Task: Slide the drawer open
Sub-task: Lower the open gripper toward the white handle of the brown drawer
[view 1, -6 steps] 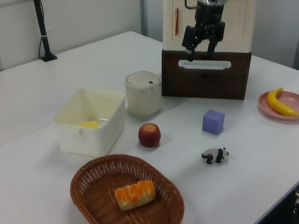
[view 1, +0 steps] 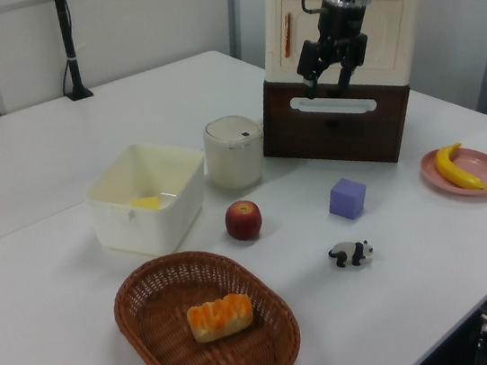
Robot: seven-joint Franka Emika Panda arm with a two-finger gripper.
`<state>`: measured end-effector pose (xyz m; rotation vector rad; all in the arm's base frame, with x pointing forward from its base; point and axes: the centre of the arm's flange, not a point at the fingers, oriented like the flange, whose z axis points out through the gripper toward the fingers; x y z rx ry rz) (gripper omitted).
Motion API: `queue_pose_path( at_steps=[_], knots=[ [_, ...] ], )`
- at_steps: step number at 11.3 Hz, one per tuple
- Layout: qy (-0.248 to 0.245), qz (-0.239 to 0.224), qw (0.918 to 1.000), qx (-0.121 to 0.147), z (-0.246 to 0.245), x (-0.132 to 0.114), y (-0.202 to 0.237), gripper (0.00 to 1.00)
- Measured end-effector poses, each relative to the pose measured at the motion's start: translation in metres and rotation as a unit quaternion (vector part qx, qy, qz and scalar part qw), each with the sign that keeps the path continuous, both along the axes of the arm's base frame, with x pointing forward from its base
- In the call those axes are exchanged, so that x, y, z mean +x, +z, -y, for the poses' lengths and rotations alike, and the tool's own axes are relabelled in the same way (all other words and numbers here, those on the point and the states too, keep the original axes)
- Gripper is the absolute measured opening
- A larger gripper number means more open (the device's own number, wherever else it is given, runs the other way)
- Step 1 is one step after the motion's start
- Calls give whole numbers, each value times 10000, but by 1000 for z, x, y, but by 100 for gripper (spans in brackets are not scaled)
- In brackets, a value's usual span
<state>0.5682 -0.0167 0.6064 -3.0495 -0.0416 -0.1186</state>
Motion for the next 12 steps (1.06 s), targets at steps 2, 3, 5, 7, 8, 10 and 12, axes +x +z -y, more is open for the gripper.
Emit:
queue_pose_path(
  at_steps=[2, 3, 5, 7, 8, 10, 12],
  knots=[
    [0, 0, 10000, 0, 0, 0, 0, 100],
    [0, 0, 10000, 0, 0, 0, 0, 100],
    [6, -3, 10000, -10, 0, 0, 0, 100],
    [653, 17, 9974, -303, 7, 1, -2, 100],
    [1124, 114, 9926, -439, 14, 3, -2, 100],
    [1575, 486, 9843, -629, 39, 18, -9, 100],
    [1667, 588, 9800, -912, 53, 40, -33, 100]
  ],
)
